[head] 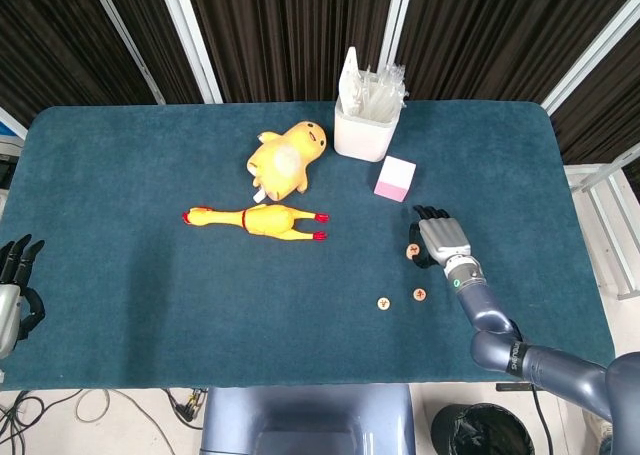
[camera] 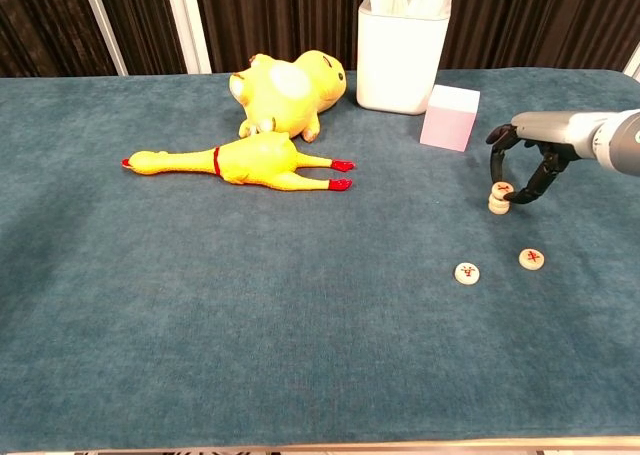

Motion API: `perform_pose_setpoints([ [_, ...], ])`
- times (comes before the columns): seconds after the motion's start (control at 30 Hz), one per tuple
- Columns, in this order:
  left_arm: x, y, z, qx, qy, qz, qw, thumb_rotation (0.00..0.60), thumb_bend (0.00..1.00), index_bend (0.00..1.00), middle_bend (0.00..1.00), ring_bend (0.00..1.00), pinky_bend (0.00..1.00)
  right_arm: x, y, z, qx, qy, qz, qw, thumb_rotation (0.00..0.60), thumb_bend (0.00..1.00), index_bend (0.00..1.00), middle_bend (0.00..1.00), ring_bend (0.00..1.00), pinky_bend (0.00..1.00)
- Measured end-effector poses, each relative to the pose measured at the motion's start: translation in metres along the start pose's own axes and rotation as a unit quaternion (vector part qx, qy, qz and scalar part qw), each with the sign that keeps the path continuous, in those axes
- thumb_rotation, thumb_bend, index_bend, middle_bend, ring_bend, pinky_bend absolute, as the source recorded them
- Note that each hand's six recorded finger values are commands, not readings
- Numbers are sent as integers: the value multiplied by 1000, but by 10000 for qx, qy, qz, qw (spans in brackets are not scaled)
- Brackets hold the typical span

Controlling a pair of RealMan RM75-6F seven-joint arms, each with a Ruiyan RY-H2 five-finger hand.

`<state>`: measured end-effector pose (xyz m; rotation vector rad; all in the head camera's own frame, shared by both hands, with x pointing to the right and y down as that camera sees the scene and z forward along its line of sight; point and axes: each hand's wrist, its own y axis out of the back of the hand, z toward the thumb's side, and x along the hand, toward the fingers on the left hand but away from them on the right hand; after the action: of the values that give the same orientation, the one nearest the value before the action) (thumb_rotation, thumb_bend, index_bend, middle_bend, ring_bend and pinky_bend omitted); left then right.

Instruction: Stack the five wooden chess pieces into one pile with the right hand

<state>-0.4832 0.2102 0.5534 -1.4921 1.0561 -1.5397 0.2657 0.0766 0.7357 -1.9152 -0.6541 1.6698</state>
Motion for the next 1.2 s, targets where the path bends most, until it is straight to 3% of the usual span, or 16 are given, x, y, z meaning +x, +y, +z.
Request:
perform_pose_setpoints([
  [0.77, 0, 0, 0, 17, 7, 3, 10000, 600, 824, 99, 0, 0, 9, 2, 2, -1, -20, -7, 2, 10000, 600, 404, 440, 74, 54, 100],
  [1.2, 0, 0, 0, 11, 2, 8, 10000, 600, 824, 99, 0, 0, 9, 42, 22, 12, -4, 427, -334, 9985, 600, 404, 358, 57, 28, 87],
])
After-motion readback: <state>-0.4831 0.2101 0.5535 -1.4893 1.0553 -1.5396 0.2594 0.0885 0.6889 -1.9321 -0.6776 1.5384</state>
